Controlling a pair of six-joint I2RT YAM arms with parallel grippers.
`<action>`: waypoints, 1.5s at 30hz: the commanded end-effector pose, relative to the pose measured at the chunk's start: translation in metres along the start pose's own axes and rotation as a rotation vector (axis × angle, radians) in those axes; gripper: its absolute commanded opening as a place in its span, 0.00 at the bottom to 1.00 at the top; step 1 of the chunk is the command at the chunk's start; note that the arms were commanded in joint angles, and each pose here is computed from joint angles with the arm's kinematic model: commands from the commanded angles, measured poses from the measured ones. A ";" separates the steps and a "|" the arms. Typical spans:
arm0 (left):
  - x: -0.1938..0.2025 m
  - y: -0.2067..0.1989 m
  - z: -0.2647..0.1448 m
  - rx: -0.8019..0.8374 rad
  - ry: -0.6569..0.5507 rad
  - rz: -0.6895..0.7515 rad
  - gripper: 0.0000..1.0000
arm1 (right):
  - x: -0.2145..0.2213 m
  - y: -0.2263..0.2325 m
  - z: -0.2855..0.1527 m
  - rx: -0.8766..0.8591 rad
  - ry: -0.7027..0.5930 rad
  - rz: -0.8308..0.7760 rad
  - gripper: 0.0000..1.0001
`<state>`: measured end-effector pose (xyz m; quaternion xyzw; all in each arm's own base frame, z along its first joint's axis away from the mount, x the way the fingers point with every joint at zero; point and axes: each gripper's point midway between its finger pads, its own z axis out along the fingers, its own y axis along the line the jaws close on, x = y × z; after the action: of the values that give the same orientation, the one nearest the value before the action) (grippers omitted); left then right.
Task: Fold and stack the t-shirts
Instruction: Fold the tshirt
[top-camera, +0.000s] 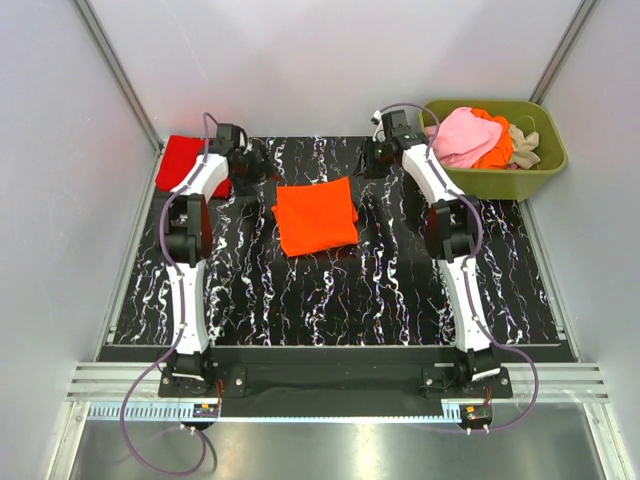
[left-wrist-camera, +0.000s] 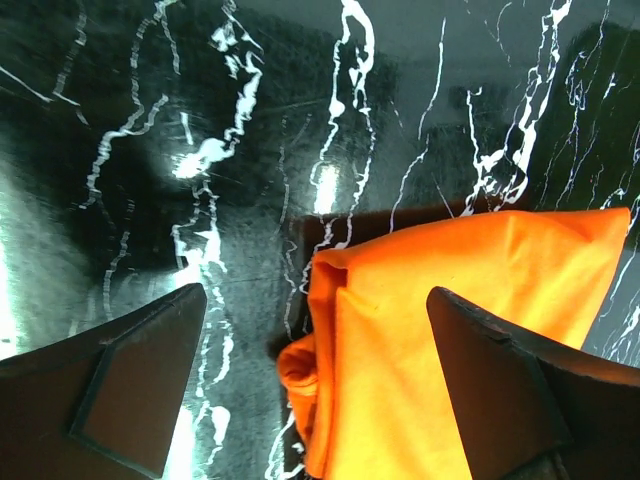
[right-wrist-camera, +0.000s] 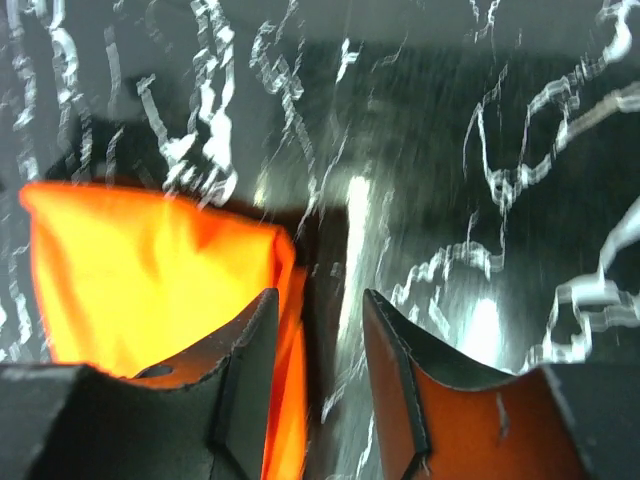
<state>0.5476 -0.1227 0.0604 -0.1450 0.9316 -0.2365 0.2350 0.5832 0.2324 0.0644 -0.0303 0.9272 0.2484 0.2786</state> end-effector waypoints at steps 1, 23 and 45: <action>-0.025 -0.037 -0.044 0.106 -0.076 0.089 0.99 | -0.050 0.058 -0.092 -0.084 -0.140 -0.087 0.47; 0.165 -0.108 -0.060 0.344 0.150 0.265 0.99 | 0.161 0.045 -0.059 -0.197 0.296 0.062 0.10; 0.106 -0.108 -0.120 0.356 0.036 0.156 0.99 | 0.121 0.049 -0.072 -0.157 0.130 0.009 0.53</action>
<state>0.3886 -0.2262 0.1135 -0.0024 0.9256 -0.3138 0.2118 0.4169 0.2494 0.0793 -0.0588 0.9266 0.3227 0.1840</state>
